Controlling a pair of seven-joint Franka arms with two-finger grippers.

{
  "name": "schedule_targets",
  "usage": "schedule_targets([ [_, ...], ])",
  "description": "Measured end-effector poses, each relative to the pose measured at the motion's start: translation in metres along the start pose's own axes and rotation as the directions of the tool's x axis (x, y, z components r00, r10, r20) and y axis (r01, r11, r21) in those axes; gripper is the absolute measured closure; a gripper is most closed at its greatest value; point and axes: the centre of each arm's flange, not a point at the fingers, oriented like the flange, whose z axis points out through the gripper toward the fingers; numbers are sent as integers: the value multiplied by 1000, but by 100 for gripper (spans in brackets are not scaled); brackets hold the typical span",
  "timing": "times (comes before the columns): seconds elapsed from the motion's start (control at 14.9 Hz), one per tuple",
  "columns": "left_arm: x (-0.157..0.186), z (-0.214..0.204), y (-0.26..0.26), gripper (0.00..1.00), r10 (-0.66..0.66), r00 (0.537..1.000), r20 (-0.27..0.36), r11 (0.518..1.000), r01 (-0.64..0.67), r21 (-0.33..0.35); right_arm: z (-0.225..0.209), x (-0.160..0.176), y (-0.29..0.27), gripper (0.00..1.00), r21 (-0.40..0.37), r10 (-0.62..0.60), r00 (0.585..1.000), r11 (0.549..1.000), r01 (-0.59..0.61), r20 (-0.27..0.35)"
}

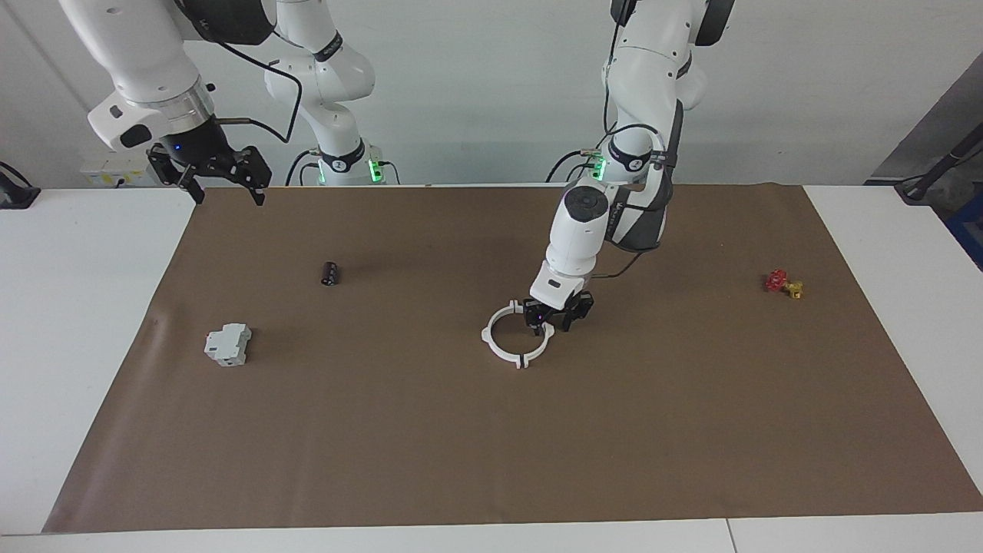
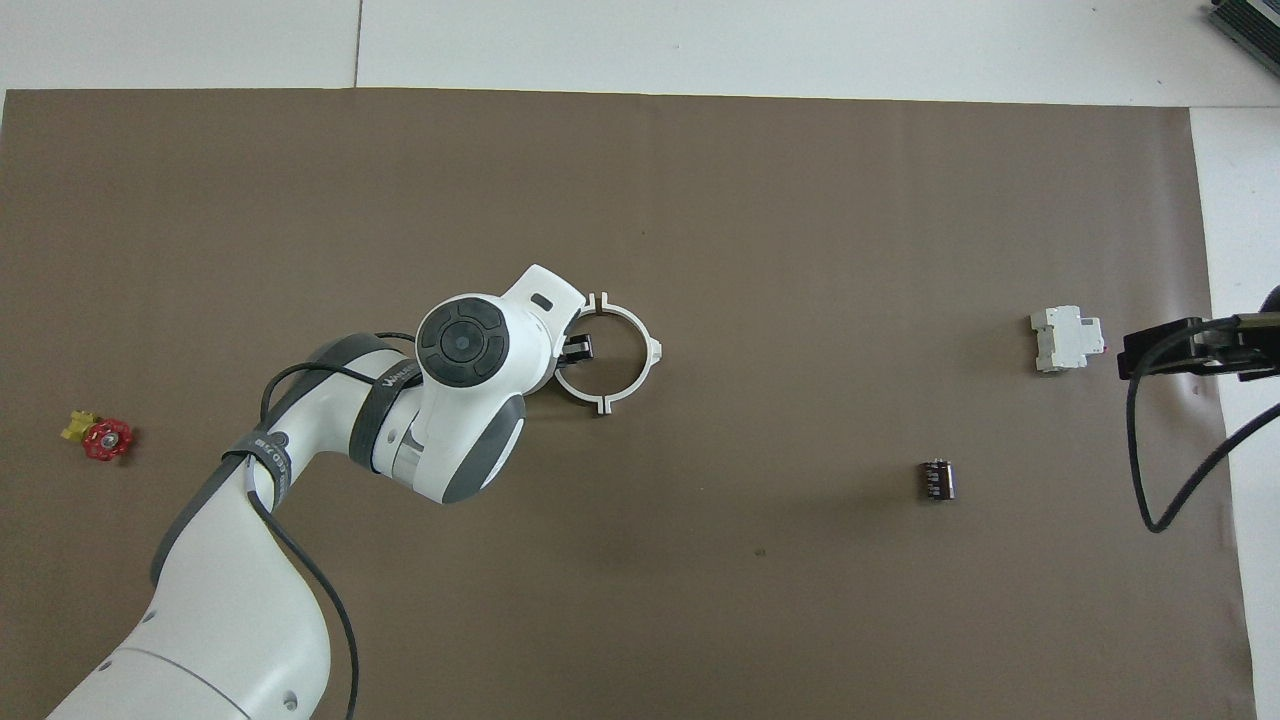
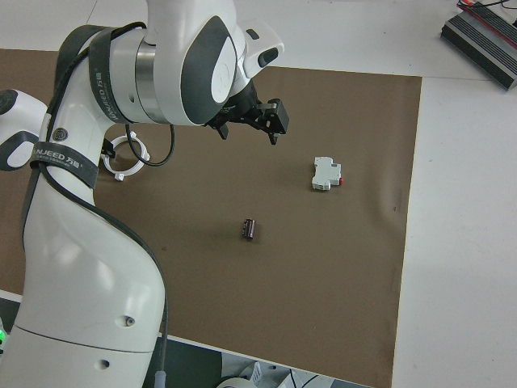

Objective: Assemble drain pipe with both arms
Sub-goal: 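Press the held half against the placed half to close the ring, then open the left gripper and draw it back from the ring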

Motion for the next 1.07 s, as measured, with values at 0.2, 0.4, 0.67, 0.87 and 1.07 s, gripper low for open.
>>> schedule_targets([
  [0.2,-1,1,-1,19,-1,1000,11,1000,1,9,0,0,0,0,0,0,1000,1000,0,0],
  [0.4,3,-7,2,13,-9,999,34,1000,8,28,0,0,0,0,0,0,1000,1000,0,0],
  [0.67,16,-25,7,12,-28,999,38,999,26,36,0,0,0,0,0,0,1000,1000,0,0],
  [0.87,27,-26,-7,11,-54,998,27,998,53,46,0,0,0,0,0,0,1000,1000,0,0],
  [1.07,38,-27,-23,15,-77,997,18,995,76,58,0,0,0,0,0,0,1000,1000,0,0],
])
